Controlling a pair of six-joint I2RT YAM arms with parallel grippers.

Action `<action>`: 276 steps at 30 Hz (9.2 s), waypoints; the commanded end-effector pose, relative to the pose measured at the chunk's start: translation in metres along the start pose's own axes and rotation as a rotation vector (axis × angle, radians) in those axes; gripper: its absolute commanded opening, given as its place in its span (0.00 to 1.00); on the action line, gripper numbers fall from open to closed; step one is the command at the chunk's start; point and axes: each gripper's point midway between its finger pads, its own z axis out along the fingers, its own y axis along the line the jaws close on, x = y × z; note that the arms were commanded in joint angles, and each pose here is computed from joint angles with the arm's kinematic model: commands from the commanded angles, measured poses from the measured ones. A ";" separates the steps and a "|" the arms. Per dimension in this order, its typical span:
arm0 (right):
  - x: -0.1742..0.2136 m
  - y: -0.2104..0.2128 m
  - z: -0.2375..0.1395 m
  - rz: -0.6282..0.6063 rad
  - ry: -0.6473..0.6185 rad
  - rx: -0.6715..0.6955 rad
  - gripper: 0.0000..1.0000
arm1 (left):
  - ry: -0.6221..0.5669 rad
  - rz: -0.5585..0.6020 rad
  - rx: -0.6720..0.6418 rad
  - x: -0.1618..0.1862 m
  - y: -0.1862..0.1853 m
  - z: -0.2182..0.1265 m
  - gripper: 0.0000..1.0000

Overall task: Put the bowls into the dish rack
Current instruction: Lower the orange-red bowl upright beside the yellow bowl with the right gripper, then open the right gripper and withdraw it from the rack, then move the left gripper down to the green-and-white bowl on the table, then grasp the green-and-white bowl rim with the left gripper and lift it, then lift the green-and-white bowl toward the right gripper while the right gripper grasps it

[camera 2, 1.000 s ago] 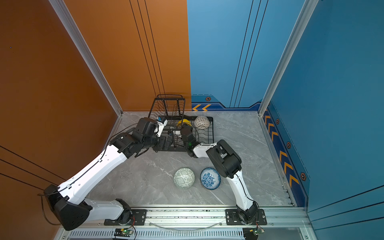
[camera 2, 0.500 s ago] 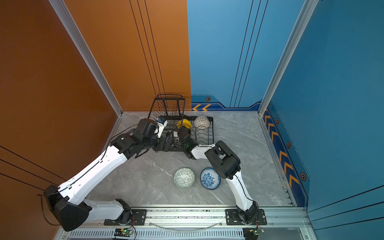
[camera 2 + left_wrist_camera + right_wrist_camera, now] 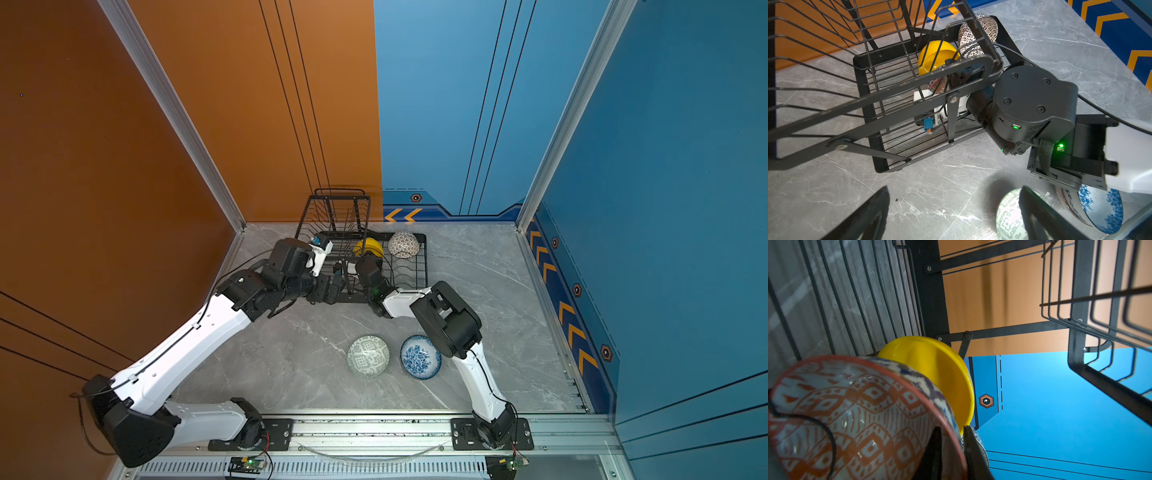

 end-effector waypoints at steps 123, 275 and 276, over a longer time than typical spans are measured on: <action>0.112 -0.089 -0.197 1.019 0.417 -0.687 1.00 | 0.293 -0.171 0.237 0.155 -0.066 0.044 0.98; 0.068 -0.155 -0.191 1.438 0.184 -0.507 0.00 | -0.293 -0.080 0.203 -0.088 -0.096 0.029 0.00; 0.069 -0.156 -0.190 1.438 0.181 -0.506 0.00 | -0.286 -0.075 0.204 -0.087 -0.097 0.029 0.00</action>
